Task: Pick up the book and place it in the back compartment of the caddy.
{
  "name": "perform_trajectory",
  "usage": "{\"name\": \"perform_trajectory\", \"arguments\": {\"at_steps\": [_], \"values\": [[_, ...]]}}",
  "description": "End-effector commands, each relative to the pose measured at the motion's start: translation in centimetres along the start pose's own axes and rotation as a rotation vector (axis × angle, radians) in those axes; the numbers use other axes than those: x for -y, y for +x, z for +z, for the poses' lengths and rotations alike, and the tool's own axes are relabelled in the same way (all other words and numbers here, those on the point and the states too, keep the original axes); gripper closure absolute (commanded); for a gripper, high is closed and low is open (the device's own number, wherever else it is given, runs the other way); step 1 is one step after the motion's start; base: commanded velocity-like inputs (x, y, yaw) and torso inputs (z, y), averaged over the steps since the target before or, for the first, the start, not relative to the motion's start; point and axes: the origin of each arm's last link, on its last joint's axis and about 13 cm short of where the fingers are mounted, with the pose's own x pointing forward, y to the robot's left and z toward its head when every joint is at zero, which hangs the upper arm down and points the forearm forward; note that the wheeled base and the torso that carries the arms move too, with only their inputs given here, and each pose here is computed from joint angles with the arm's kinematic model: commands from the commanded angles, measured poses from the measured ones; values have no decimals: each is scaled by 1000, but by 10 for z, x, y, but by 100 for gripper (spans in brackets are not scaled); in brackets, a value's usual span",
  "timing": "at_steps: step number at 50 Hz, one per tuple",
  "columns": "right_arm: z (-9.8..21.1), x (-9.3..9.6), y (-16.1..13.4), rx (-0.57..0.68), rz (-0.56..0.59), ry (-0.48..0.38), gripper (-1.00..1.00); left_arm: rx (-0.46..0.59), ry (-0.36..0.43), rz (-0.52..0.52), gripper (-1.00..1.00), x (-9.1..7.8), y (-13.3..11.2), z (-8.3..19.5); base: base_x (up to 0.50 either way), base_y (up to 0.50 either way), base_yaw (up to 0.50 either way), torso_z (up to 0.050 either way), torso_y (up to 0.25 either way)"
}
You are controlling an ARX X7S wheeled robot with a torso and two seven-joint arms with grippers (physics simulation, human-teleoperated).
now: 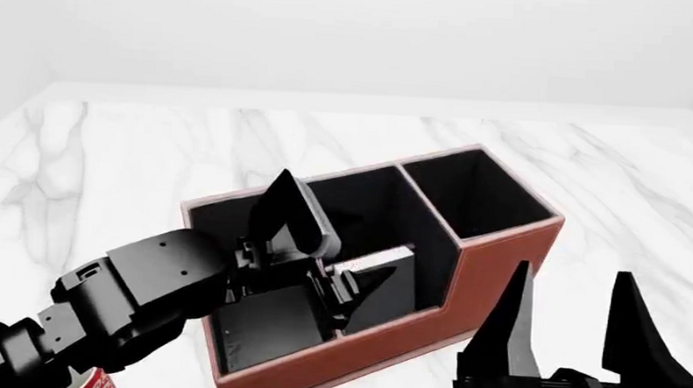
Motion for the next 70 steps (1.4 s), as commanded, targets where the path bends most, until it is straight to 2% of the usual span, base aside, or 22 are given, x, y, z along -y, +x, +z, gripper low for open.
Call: {"name": "perform_trajectory", "arguments": {"at_steps": [1, 13, 27, 34, 38, 40, 42, 43, 44, 45, 50, 52, 54, 55, 56, 57, 59, 60, 61, 65, 67, 70], "values": [[0, 0, 1, 16, 9, -17, -100, 45, 30, -30, -100, 2, 3, 6, 0, 0, 0, 0, 0], [1, -1, 1, 15, 12, -18, -100, 53, 60, -50, -100, 11, -1, 10, 0, 0, 0, 0, 0], [1, 0, 2, 17, 14, -18, -100, 151, 140, -69, -100, 45, -31, 41, 0, 0, 0, 0, 0], [2, 0, 2, 21, 17, -17, -100, 193, 145, 32, -100, 44, -47, 47, 0, 0, 0, 0, 0], [1, -1, 1, 18, 18, -18, -100, 247, 175, 94, -100, 53, -61, 45, 0, 0, 0, 0, 0], [2, -1, 1, 22, 19, -19, -100, 275, 94, 140, -100, 55, -68, 42, 0, 0, 0, 0, 0], [2, -1, 1, 22, 18, -18, -100, 281, 114, 187, -100, 58, -71, 37, 0, 0, 0, 0, 0], [2, -1, 1, 21, 19, -20, -100, 343, 119, 320, -100, 73, -101, 28, 0, 0, 0, 0, 0], [2, -1, 1, 20, 18, -20, -100, 392, 83, 344, -100, 79, -115, 18, 0, 0, 0, 0, 0], [2, -1, 1, 21, 18, -21, -100, 430, 88, 346, -100, 85, -119, 17, 0, 0, 0, 0, 0], [2, 0, 2, 17, 10, -30, -100, 435, 152, 435, -100, 111, -123, -9, 0, 0, 0, 0, 0], [-1, 0, 2, -2, 7, -40, -100, 473, 122, 477, -100, 123, -128, -26, 0, 0, 0, 0, 0], [-3, 0, 3, -22, 5, -45, -100, 485, 60, 559, -100, 126, -129, -46, 0, 0, 0, 0, 0], [-5, 1, 3, -68, 7, -30, -100, 505, -44, 614, -100, 124, -130, -61, 0, 0, 0, 0, 0], [-8, 1, 4, -95, 4, -18, -100, 517, -102, 634, -100, 122, -131, -70, 0, 0, 0, 0, 0], [-15, 4, 6, -142, -16, -13, -100, 545, -223, 696, -100, 113, -132, -87, 0, 0, 0, 0, 0], [-22, 7, 9, -208, -39, 25, -100, 566, -382, 719, -100, 93, -125, -96, 0, 0, 0, 0, 0], [-26, 8, 10, -238, -50, 29, -100, 560, -495, 803, -100, 80, -123, -101, 0, 0, 0, 0, 0], [-30, 8, 11, -259, -58, 31, -100, 611, -578, 889, -100, 75, -126, -105, 0, 0, 0, 0, 0], [-35, 11, 10, -262, -101, 8, -100, 651, -508, 915, -100, 80, -129, -104, 0, 0, 0, 0, 0], [-32, 14, 11, -251, -112, 9, -100, 675, -449, 922, -100, 86, -133, -100, 0, 0, 0, 0, 0], [-22, 25, 18, -152, -181, -37, -100, 778, -320, 1026, -100, 93, -144, -83, 0, 0, 0, 0, 0]]}}
